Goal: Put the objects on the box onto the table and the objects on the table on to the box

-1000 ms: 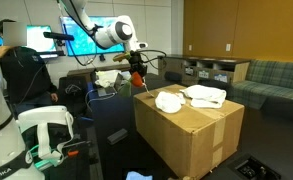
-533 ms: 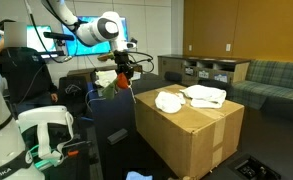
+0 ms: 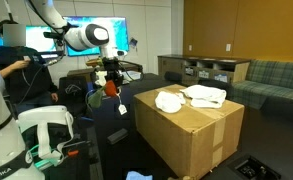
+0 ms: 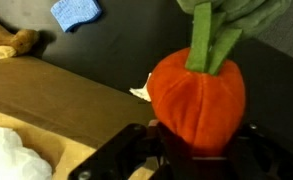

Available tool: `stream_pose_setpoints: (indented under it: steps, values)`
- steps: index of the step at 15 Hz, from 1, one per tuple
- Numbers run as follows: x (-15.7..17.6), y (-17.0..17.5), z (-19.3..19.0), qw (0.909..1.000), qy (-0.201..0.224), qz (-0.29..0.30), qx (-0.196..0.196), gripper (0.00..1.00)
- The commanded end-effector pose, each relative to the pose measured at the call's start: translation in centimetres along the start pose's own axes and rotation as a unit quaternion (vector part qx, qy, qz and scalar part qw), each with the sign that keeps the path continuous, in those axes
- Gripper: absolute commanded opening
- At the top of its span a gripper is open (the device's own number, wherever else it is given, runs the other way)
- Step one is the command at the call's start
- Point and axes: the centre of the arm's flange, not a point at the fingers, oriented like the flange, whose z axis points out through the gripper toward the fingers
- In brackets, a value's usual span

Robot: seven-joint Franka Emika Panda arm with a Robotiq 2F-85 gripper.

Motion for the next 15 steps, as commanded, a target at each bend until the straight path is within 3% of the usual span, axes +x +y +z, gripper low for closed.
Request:
stream_pose_setpoints:
  steps: [1, 9, 15]
  values:
    - [1.0, -1.7, 5.4, 0.9996, -0.002, 0.011, -0.028, 0.05]
    - [1.6, -3.0, 15.0, 0.9946, 0.013, 0.076, -0.07, 0.05]
    - [1.5, -3.0, 19.6, 0.9904, -0.002, 0.13, -0.048, 0.05]
